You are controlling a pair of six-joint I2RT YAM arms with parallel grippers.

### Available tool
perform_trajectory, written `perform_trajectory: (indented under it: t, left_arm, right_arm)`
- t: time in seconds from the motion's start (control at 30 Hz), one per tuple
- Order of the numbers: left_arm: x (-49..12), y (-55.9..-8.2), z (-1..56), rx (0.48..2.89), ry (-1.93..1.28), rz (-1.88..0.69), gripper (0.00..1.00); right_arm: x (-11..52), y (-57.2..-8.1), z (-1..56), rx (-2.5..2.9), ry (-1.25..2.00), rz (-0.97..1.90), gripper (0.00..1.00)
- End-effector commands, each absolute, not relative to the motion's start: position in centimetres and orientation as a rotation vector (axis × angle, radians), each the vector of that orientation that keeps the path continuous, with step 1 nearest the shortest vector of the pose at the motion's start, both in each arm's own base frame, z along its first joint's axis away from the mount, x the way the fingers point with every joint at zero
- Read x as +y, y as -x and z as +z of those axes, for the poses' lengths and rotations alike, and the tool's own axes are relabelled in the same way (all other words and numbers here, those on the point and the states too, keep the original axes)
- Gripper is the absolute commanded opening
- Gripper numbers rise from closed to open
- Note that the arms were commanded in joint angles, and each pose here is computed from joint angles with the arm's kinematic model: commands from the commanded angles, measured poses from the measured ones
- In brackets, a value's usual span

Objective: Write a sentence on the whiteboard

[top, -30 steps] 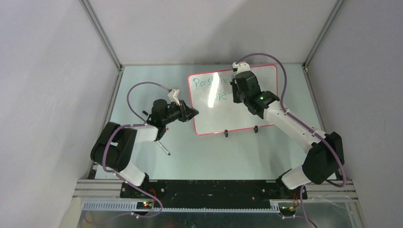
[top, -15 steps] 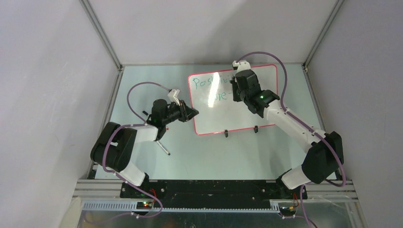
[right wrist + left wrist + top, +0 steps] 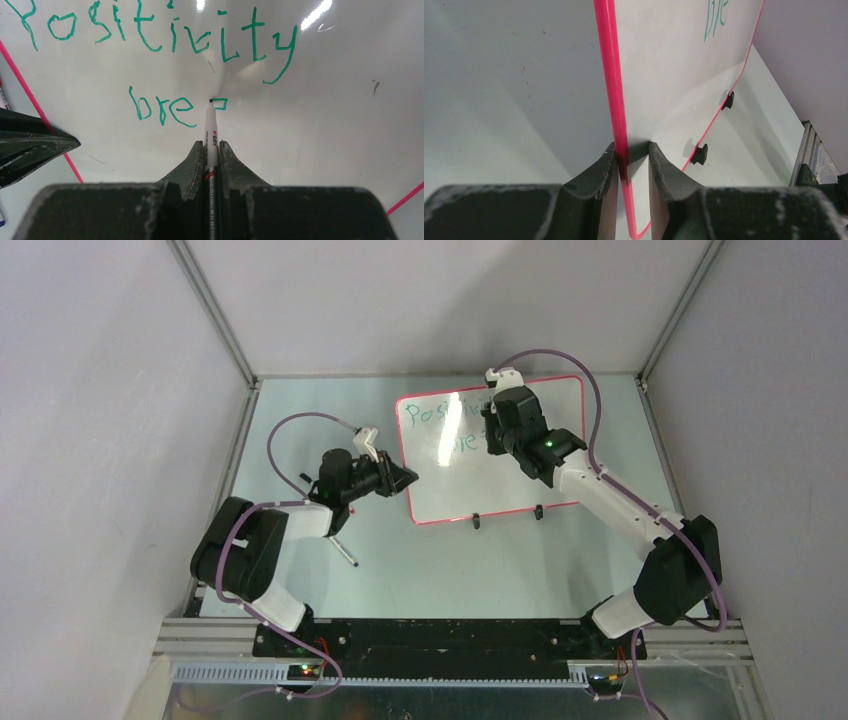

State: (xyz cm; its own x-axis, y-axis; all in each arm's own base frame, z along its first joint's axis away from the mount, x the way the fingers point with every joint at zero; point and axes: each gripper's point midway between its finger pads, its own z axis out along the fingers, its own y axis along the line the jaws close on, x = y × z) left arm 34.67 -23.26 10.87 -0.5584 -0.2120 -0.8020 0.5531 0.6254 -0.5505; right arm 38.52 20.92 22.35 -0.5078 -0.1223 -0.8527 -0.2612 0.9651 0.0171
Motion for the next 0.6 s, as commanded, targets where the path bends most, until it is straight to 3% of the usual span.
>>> perform_trajectory:
  t: [0.0,0.57]
  left_arm:
    - [-23.4,-35.6,12.6,1.847,-0.312,-0.989,0.23]
    - [-23.4,-35.6,12.6,1.845,-0.312,-0.989,0.24]
  right_arm:
    - [21.9,-39.2,23.5,2.078,0.271,0.210,0.00]
    - [21.2,-37.3,21.7,2.143,0.296,0.174,0.00]
